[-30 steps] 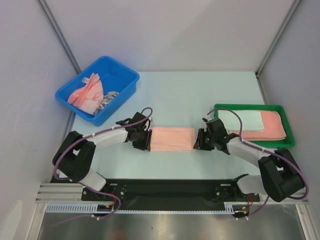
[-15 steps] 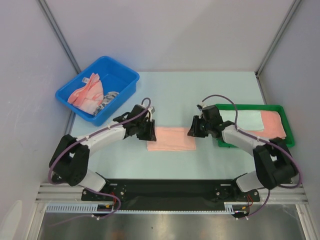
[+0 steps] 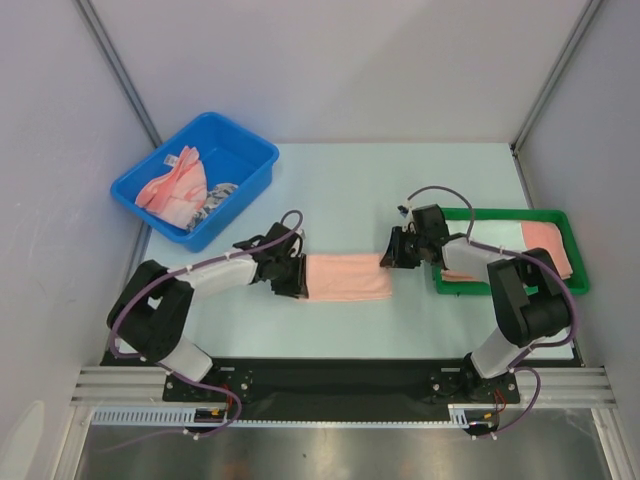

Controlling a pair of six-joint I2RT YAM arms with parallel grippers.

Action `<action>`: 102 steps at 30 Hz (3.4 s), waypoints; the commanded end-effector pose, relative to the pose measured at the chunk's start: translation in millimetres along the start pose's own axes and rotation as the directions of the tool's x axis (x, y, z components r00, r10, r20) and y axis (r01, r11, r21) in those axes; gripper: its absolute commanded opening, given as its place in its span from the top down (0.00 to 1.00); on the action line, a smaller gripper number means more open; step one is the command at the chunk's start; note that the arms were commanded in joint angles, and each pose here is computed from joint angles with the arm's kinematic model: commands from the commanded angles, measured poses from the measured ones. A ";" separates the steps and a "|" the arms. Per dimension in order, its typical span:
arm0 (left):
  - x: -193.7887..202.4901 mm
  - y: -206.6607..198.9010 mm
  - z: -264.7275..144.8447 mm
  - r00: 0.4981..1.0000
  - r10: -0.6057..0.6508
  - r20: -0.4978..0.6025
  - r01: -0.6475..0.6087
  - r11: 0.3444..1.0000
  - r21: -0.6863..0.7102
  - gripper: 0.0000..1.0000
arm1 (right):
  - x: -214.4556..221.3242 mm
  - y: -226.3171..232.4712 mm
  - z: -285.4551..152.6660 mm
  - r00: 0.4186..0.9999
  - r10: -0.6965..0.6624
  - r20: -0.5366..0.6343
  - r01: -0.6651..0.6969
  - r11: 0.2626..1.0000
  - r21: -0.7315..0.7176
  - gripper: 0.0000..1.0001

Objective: Fold and stack the towels
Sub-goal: Fold the towel, then neatly place the folded towel into the bin

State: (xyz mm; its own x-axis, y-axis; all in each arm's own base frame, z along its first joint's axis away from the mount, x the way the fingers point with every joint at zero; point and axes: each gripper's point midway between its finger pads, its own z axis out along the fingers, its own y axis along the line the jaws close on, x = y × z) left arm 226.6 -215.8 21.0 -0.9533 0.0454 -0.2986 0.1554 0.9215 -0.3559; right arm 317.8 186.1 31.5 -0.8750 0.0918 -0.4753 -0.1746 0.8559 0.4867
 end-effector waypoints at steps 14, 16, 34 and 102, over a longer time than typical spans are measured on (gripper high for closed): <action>-87.8 8.2 14.9 0.998 0.029 0.055 -0.029 1.000 0.002 0.63 | -54.2 2.6 14.8 0.994 -0.061 0.092 0.062 0.998 -0.009 0.72; -90.4 17.8 18.7 0.998 0.012 0.061 -0.012 1.000 -0.009 0.63 | -67.1 -0.5 13.3 0.991 -0.073 0.115 0.073 0.997 0.006 0.73; -106.6 -9.6 -62.3 0.980 0.075 0.183 -0.090 0.993 0.079 0.55 | -9.4 7.9 -32.2 0.999 -0.028 0.016 0.027 0.998 0.049 0.35; -115.4 24.2 -111.0 0.956 0.131 0.263 -0.124 0.991 -0.043 0.58 | -135.6 -224.2 -228.2 0.979 0.054 0.197 -0.169 0.759 0.628 1.00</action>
State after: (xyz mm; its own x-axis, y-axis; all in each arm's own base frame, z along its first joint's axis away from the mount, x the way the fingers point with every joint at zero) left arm 297.1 -156.3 120.2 -0.8581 0.0569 -0.5104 0.2349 0.9273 -0.2915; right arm 362.4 -114.7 142.4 -0.7975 0.2505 -0.5489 0.2866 0.9578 0.0208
